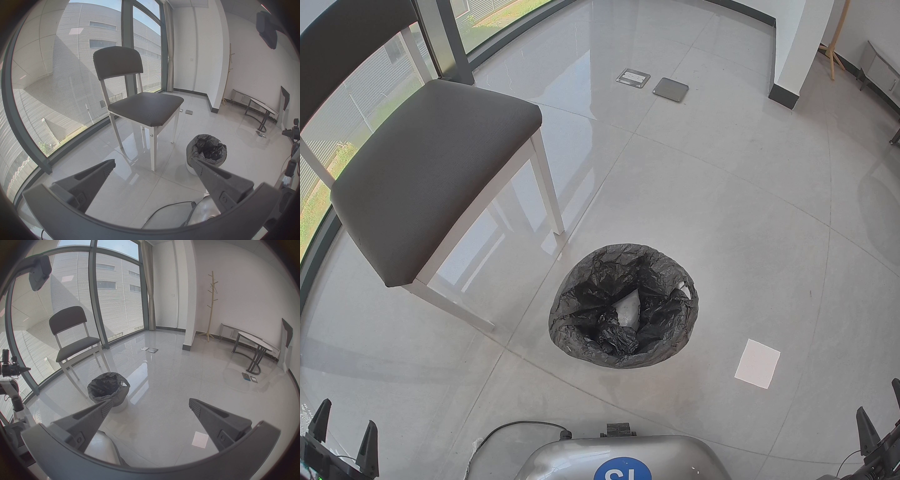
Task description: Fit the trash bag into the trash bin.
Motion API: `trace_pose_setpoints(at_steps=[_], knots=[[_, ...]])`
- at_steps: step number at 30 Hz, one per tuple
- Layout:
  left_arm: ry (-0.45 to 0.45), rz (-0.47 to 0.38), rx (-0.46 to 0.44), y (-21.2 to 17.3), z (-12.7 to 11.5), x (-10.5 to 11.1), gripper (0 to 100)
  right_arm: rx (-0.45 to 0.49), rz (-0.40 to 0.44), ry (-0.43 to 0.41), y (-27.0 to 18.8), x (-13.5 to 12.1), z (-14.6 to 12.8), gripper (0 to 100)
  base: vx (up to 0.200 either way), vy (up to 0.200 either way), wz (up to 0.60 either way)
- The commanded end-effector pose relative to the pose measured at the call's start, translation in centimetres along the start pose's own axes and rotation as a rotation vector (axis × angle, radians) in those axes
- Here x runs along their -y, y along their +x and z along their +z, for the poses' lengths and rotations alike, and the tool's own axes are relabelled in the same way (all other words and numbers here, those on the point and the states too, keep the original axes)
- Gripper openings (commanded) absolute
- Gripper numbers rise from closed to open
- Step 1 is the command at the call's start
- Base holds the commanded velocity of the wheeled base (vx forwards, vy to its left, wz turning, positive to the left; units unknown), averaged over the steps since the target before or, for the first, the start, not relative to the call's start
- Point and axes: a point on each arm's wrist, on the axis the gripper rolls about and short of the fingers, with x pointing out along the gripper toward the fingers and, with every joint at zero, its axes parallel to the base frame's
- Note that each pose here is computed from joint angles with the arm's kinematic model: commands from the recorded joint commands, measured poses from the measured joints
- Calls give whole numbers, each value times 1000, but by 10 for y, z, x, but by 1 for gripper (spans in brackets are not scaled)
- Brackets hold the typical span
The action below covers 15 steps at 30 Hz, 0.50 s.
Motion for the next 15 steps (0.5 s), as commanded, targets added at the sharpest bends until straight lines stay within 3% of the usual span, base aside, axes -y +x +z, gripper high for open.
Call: trace_pose_setpoints(at_steps=[1, 15], knots=[[0, 1, -1, 0, -5, 0, 100, -3, 1, -1, 0, 0, -5, 100, 0, 0, 0], [0, 1, -1, 0, -5, 0, 100, -2, 2, 0, 0, 0, -5, 100, 0, 0, 0]])
